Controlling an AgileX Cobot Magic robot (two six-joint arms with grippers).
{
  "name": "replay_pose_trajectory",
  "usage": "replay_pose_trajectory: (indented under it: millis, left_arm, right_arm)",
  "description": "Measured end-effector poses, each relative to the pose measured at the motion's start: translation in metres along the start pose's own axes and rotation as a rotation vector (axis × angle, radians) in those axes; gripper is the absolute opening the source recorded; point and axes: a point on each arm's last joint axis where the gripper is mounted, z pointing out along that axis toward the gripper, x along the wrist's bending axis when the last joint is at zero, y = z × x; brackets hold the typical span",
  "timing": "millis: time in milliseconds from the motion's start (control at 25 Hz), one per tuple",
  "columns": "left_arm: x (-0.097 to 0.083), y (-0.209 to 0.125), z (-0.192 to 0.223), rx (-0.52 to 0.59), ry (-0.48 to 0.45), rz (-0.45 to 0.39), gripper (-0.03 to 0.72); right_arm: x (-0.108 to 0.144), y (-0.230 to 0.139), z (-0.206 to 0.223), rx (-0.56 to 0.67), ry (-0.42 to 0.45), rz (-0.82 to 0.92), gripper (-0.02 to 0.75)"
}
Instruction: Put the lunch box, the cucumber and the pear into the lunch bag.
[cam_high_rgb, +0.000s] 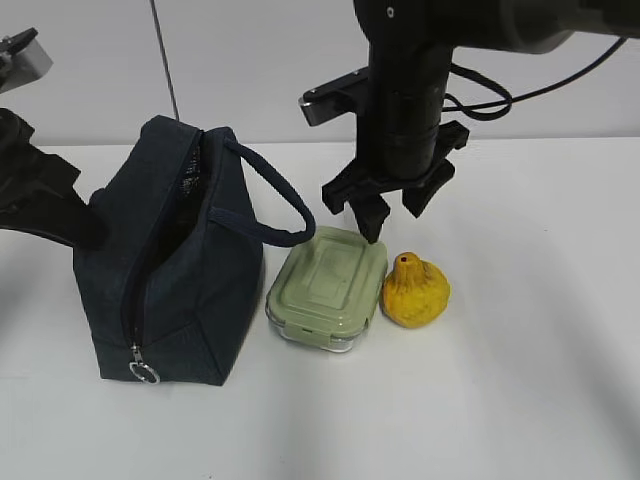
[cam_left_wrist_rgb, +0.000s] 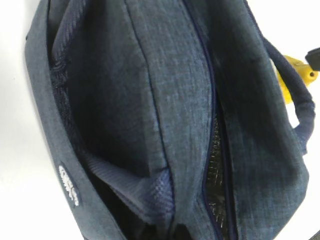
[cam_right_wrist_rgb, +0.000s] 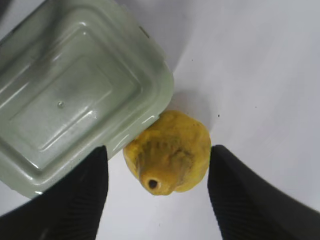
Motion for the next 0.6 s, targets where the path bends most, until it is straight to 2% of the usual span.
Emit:
replay_pose_trajectory:
  millis: [320, 600]
  left_arm:
    - [0.000, 0.000, 0.000, 0.001, 0.001, 0.001, 0.003]
    - [0.000, 0.000, 0.000, 0.001, 0.003, 0.002, 0.003]
  right_arm:
    - [0.002, -0.009, 0.022, 0.075, -0.006, -0.010, 0.482]
    - [0.003, -0.010, 0.027, 0.088, -0.006, -0.012, 0.481]
